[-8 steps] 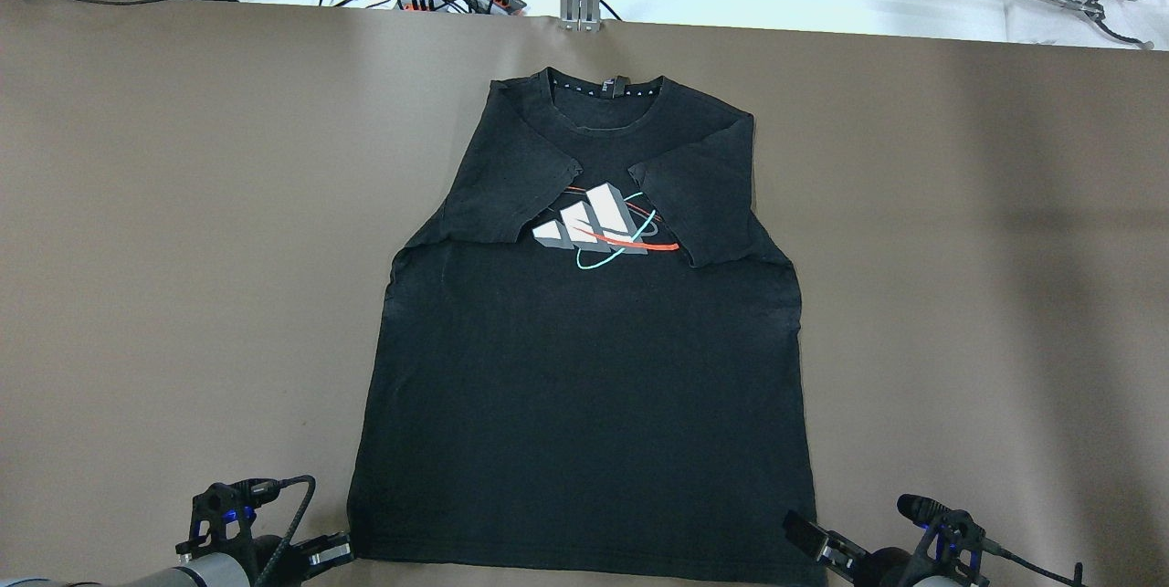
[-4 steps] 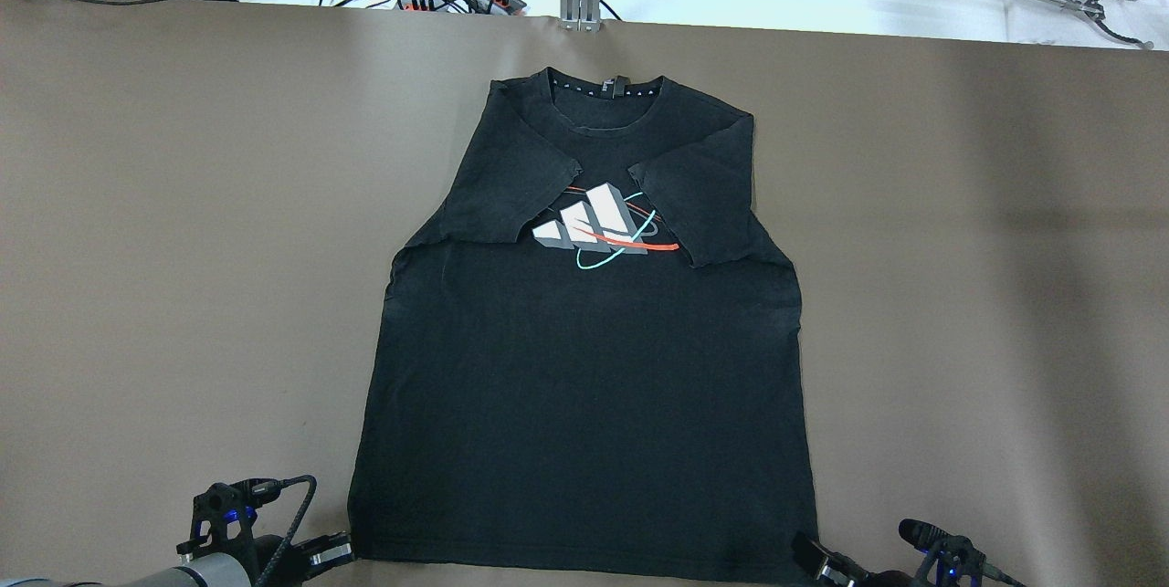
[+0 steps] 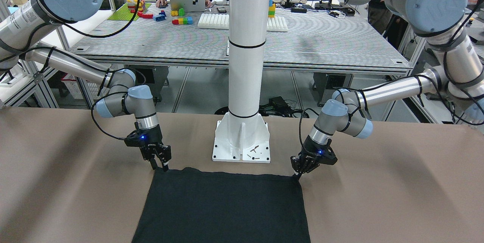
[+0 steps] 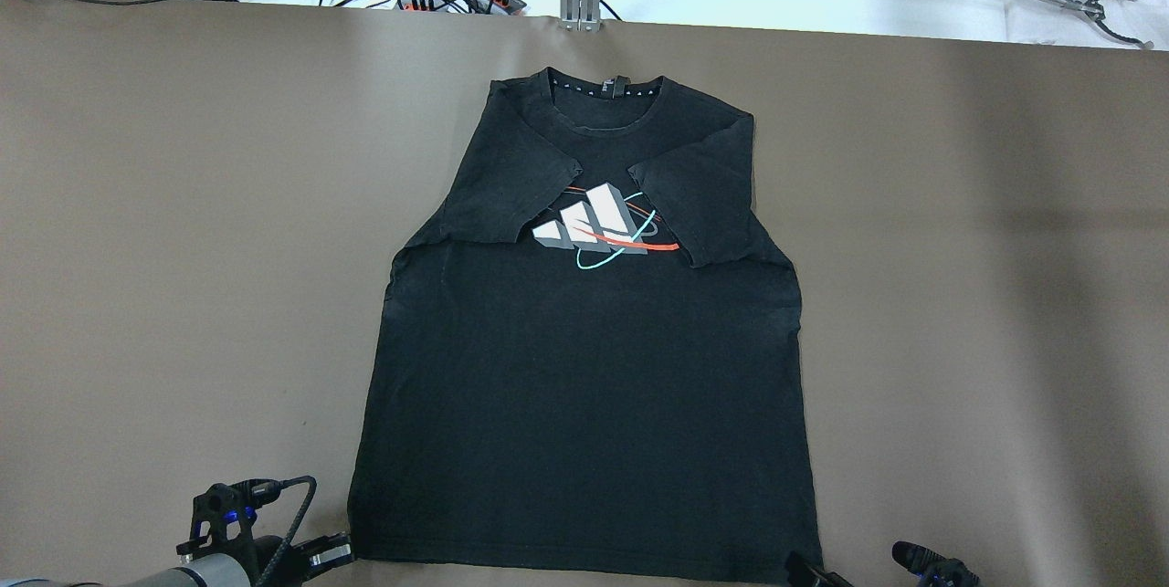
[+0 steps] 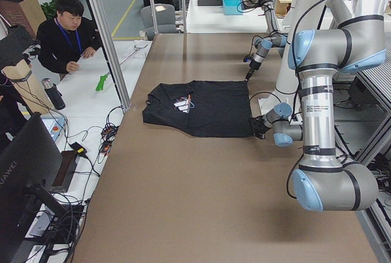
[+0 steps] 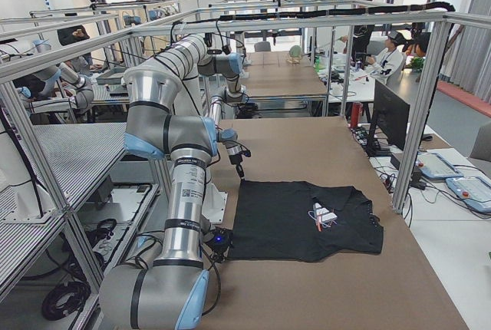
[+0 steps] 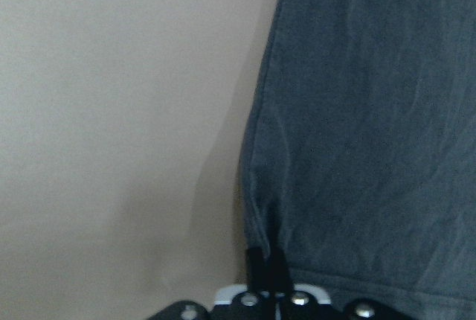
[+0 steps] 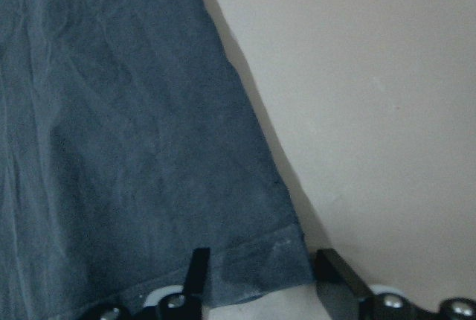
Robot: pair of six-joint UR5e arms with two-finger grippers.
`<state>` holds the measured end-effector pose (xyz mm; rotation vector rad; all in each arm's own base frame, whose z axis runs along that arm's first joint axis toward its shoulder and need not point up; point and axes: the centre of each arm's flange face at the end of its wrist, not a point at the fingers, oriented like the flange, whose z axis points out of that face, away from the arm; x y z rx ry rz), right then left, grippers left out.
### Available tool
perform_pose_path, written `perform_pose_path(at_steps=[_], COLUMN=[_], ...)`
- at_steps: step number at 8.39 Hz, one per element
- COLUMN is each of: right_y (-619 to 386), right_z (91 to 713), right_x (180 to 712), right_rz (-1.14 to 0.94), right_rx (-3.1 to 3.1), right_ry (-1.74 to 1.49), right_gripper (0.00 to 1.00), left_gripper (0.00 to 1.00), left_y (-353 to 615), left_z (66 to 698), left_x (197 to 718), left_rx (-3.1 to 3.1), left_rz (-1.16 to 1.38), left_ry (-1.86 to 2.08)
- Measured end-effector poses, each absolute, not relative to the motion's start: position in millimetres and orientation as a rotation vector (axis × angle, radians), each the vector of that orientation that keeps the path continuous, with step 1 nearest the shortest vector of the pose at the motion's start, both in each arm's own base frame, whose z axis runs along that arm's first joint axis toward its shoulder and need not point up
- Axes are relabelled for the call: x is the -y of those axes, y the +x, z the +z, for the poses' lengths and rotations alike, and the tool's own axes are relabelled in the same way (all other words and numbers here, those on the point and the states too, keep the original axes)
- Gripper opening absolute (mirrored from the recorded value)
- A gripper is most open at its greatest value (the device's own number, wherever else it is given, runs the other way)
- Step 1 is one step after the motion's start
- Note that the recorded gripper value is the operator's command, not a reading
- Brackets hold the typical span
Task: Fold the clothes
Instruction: 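Grasp the hem corners with both grippers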
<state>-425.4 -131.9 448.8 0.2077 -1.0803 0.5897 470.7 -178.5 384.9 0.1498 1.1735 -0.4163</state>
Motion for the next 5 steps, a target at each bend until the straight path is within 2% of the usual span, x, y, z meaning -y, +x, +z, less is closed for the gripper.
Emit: perform_pose_path(at_steps=[2,3,5], right_y=[-426.0,-425.7,-423.5], right_z=[446.8,446.9,443.0], right_x=[128.1,128.0,128.5], right_rz=[0.596,0.597,0.599], right_rx=[1.088,1.088,1.095], right_ry=[0.203,0.204,0.202], right_gripper=[0.16,0.00,0.00], left_gripper=[0.00,0.00,0.00], left_y=[470.2,469.6,468.2], left_z=[383.1,381.4,378.4], left_x=[178.6,178.8,179.2], left_rx=[-1.177,-1.181,-1.187], left_rz=[-0.418,-0.419,-0.421], left_ry=[0.150,0.152,0.153])
